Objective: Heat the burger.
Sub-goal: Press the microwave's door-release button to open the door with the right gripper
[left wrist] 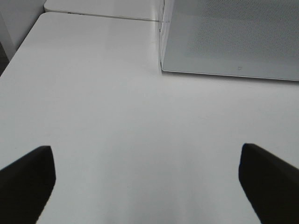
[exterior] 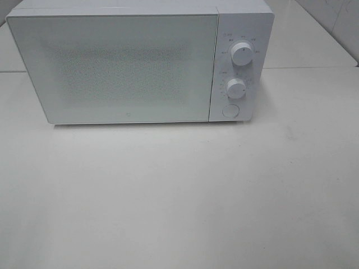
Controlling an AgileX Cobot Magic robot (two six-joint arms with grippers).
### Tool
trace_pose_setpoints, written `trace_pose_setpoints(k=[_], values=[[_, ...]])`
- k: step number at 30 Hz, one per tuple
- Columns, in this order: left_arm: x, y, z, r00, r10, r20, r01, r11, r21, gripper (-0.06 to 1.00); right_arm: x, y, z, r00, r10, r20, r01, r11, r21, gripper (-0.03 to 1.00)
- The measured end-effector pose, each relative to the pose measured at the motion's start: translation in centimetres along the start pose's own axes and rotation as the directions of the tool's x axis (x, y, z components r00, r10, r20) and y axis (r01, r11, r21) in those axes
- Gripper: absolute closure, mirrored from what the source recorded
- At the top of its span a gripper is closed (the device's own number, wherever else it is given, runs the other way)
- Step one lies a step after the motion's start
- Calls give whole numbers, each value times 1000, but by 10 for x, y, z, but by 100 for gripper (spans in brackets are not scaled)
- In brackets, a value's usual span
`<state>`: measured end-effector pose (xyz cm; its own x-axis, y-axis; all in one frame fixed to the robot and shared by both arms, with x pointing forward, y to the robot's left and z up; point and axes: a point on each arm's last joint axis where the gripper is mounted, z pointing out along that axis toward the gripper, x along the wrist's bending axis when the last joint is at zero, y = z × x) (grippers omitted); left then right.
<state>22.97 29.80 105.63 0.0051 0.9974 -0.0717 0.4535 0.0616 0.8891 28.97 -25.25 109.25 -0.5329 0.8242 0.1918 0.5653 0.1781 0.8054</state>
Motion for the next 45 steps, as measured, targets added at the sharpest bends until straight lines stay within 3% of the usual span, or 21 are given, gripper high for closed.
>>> trace_pose_setpoints(k=[4,9,19,21,24,45], values=[[0,0,0,1000,0,0,0,1000,0,-4,1,-12,-24,997,27,70,-18,992,-127,23],[0,0,0,1000,0,0,0,1000,0,-4,5,-27,-41,989,44,143,-14,979,-204,23],[0,0,0,1000,0,0,0,1000,0,-4,2,-61,-42,957,103,270,-44,975,-216,23],[0,0,0,1000,0,0,0,1000,0,-4,-3,-71,-39,925,158,345,-91,975,-204,23],[0,0,0,1000,0,0,0,1000,0,-4,-7,-74,-36,909,172,379,-104,976,-192,23],[0,0,0,1000,0,0,0,1000,0,-4,-8,-75,-33,906,180,384,-113,975,-191,23]])
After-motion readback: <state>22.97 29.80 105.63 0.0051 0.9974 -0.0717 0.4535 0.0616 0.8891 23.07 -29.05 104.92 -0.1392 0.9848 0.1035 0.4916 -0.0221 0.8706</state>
